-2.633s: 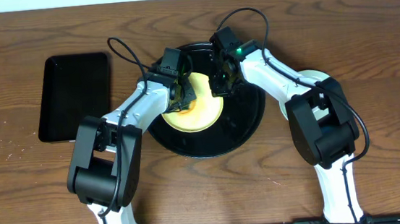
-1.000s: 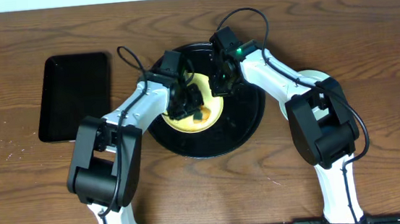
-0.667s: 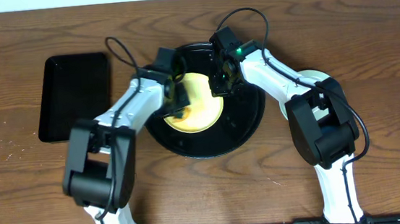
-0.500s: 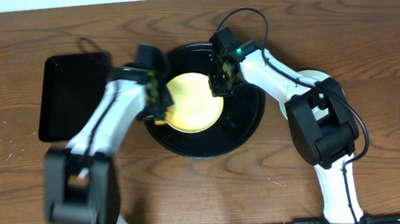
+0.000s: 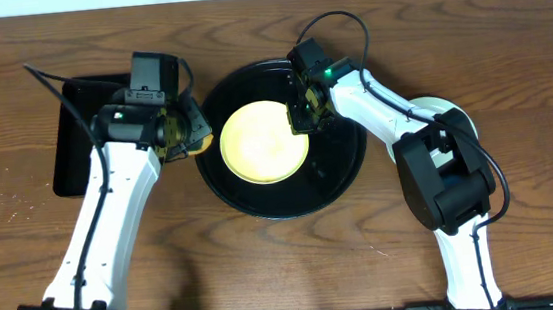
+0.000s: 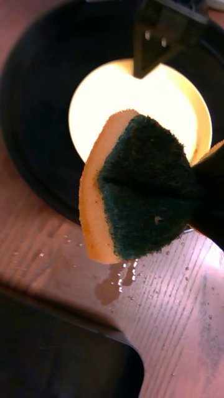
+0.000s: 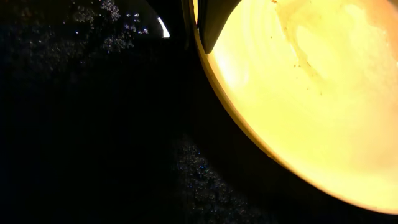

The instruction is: Clean dirty plates on tray and stack at the side

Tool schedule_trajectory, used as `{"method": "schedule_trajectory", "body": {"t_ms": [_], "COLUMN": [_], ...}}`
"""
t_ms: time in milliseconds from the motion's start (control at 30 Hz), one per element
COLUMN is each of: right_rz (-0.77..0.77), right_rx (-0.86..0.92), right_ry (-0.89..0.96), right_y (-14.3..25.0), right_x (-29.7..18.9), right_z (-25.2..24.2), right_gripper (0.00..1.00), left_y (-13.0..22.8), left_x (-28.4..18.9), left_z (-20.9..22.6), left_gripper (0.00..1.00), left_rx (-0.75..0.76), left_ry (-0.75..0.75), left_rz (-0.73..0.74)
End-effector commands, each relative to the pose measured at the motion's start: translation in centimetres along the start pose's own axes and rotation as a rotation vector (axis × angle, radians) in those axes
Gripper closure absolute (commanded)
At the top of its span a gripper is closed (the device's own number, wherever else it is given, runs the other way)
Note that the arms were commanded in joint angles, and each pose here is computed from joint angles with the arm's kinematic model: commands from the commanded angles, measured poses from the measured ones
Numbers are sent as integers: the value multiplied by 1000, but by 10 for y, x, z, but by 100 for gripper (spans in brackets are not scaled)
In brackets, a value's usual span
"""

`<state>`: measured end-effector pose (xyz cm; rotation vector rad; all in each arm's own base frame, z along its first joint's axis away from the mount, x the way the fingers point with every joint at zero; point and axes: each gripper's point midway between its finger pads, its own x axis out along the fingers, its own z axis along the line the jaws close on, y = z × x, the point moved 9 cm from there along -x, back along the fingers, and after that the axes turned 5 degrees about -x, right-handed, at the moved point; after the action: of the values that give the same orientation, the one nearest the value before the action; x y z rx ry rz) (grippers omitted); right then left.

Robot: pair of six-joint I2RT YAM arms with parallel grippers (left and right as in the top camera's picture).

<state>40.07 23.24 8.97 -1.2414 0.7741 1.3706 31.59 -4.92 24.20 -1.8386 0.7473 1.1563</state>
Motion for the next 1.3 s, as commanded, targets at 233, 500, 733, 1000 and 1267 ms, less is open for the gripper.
{"method": "schedule_trajectory", "body": {"t_ms": [233, 500, 733, 1000, 1267], "right_rz": [-118, -256, -218, -180, -114], "right_rx": [-34, -69, -69, -94, -135], "right_ry": [112, 209, 198, 108, 20], "right_y": [-2, -2, 1, 1, 2], "right_x": [-59, -119, -105, -79, -44], "right_z": [-1, 4, 2, 5, 7], "right_gripper": [99, 99, 99, 98, 85], "left_y": [5, 5, 5, 5, 4], "left_x": [17, 17, 17, 17, 17], "left_z": [7, 7, 7, 7, 7], "left_gripper": [90, 90, 91, 91, 91], "left_rx": [9, 9, 9, 9, 9], "left_ry": [-55, -57, -58, -58, -56], "left_rz": [48, 47, 46, 46, 43]}}
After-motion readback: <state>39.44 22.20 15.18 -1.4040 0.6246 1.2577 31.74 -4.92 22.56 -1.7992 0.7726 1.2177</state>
